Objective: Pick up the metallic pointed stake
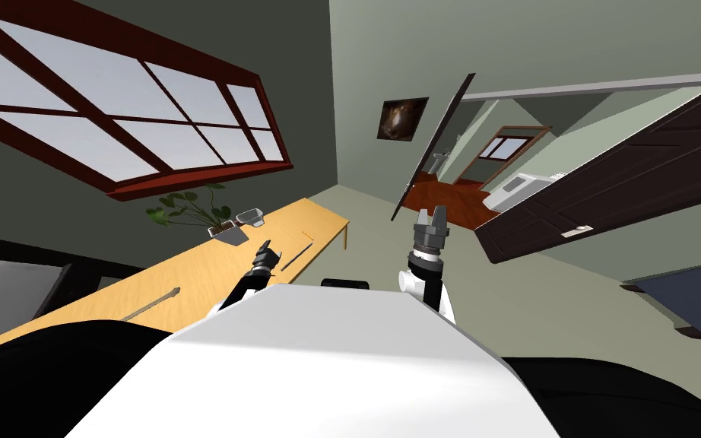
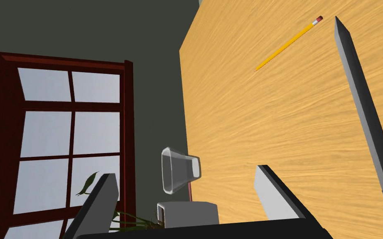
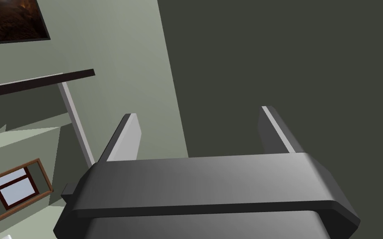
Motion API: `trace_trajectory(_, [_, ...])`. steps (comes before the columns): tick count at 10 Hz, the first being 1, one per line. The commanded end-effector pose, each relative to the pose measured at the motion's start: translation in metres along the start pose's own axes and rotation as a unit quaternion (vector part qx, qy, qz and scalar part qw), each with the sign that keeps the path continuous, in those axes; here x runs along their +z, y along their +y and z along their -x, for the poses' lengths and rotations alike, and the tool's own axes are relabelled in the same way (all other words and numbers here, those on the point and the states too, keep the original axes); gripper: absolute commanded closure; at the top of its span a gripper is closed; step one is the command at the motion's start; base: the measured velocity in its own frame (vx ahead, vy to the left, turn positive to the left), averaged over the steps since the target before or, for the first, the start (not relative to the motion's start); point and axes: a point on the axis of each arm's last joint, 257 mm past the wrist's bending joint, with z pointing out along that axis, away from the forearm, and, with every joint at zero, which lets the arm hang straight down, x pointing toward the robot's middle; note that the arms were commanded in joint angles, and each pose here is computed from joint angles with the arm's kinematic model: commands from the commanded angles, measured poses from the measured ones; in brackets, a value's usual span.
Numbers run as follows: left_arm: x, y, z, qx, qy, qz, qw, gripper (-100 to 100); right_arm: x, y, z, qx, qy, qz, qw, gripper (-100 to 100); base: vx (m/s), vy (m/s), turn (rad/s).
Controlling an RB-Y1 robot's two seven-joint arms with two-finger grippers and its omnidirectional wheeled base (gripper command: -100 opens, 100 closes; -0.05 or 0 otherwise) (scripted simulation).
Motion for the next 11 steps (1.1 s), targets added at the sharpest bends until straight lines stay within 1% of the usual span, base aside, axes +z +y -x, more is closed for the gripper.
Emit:
trace_trajectory(1, [-0.006, 0.022, 0.023, -0.016, -0.025, 0.035, 0.9989, -100, 0.000, 0.000, 0.000, 0.000, 0.000, 0.000, 1.0000, 0, 0.010, 0.006, -0.086])
trace_trajectory(2, [-0.006, 0.025, 0.024, -0.016, -0.027, 0.041, 0.9987, -100, 0.000, 0.000, 0.000, 0.000, 0.000, 0.000, 1.0000, 0, 0.009, 0.006, -0.045])
trace_trajectory(3, [-0.013, 0.046, 0.042, -0.031, -0.049, 0.070, 0.9959, -100, 0.000, 0.000, 0.000, 0.000, 0.000, 0.000, 1.0000, 0, 0.018, 0.000, -0.102])
trace_trajectory(4, [-0.021, 0.063, 0.058, -0.047, -0.068, 0.093, 0.9922, -100, 0.000, 0.000, 0.000, 0.000, 0.000, 0.000, 1.0000, 0, 0.029, 0.004, -0.128])
trace_trajectory(5, [-0.022, 0.067, 0.059, -0.047, -0.071, 0.100, 0.9913, -100, 0.000, 0.000, 0.000, 0.000, 0.000, 0.000, 1.0000, 0, 0.023, 0.007, -0.060])
trace_trajectory(6, [-0.031, 0.085, 0.074, -0.064, -0.092, 0.126, 0.9857, -100, 0.000, 0.000, 0.000, 0.000, 0.000, 0.000, 1.0000, 0, 0.027, 0.003, -0.102])
trace_trajectory(7, [-0.031, 0.086, 0.075, -0.064, -0.093, 0.128, 0.9853, -100, 0.000, 0.000, 0.000, 0.000, 0.000, 0.000, 1.0000, 0, 0.027, 0.002, -0.065])
trace_trajectory(8, [-0.041, 0.105, 0.089, -0.082, -0.113, 0.155, 0.9780, -100, 0.000, 0.000, 0.000, 0.000, 0.000, 0.000, 1.0000, 0, 0.037, -0.005, -0.116])
trace_trajectory(10, [-0.061, 0.138, 0.111, -0.120, -0.150, 0.201, 0.9606, -100, 0.000, 0.000, 0.000, 0.000, 0.000, 0.000, 1.0000, 0, 0.071, 0.004, -0.182])
trace_trajectory(11, [-0.062, 0.139, 0.111, -0.120, -0.151, 0.204, 0.9599, -100, 0.000, 0.000, 0.000, 0.000, 0.000, 0.000, 1.0000, 0, 0.067, 0.009, -0.041])
